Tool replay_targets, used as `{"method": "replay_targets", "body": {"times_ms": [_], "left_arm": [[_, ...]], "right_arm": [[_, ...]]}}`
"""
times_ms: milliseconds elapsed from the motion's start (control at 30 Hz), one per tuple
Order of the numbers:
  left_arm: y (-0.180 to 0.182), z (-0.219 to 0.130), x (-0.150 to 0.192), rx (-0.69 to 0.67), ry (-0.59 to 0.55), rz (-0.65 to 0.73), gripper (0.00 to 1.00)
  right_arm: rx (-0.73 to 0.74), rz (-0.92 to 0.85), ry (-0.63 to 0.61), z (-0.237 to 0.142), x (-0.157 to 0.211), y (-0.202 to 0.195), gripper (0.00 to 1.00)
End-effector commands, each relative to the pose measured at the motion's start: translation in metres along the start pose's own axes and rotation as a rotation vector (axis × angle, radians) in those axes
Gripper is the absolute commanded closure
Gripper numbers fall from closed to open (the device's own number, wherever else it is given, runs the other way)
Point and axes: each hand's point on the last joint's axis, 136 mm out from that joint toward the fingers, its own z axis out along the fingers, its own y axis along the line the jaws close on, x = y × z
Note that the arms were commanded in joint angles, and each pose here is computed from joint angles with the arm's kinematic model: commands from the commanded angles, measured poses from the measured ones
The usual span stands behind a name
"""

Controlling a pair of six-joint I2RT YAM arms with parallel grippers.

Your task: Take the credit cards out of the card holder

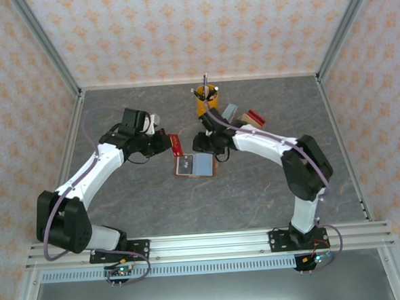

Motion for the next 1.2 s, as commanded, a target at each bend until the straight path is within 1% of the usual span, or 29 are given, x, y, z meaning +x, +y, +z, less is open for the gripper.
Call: {"method": "replay_targets", "body": {"times_ms": [0,100,233,333,500,567,700,833,967,1033,1067,1167], "left_arm": [[-0.022,-0.011,-0.015,0.105,-0.056,-0.001,1.0],[-0.045,-0.019,-0.027,0.229,-0.087,-0.012,1.0],[-0.068,-0.028,-0.039,0.338,-0.107,-0.026,1.0],[-0.084,-0.033,-0.046,0.419,-0.111,-0.049,1.0],[-0.094,-0.033,-0.055,0.478,-0.113,-0.107,1.0],[-0.096,-0.033,-0.057,0.498,-0.105,-0.126,1.0],[-0.095,-0.03,-0.058,0.498,-0.094,-0.154,1.0],[-0.092,-0.029,-0.057,0.485,-0.091,-0.17,1.0],[-0.081,-0.027,-0.05,0.409,-0.073,-0.175,1.0],[-0.072,-0.026,-0.046,0.344,-0.058,-0.172,1.0],[-0.064,-0.026,-0.043,0.288,-0.048,-0.168,0.94],[-0.036,-0.028,-0.035,0.101,-0.039,-0.138,0.72]], "right_arm": [[-0.274,0.032,-0.058,-0.037,-0.03,0.038,0.47],[-0.446,0.06,-0.078,-0.056,-0.044,0.054,0.35],[-0.644,0.114,-0.104,-0.08,-0.058,0.07,0.19],[-0.743,0.117,-0.085,-0.091,-0.057,0.084,0.16],[-0.829,0.129,-0.076,-0.102,-0.056,0.094,0.18],[-0.847,0.136,-0.075,-0.104,-0.056,0.096,0.23],[-0.89,0.137,-0.082,-0.113,-0.057,0.1,0.43],[-0.867,0.124,-0.084,-0.116,-0.055,0.099,0.63],[-0.792,0.094,-0.092,-0.116,-0.052,0.092,0.9],[-0.756,0.07,-0.114,-0.117,-0.051,0.088,0.97],[-0.73,0.056,-0.132,-0.118,-0.051,0.084,1.0],[-0.618,-0.003,-0.189,-0.12,-0.051,0.07,1.0]]}}
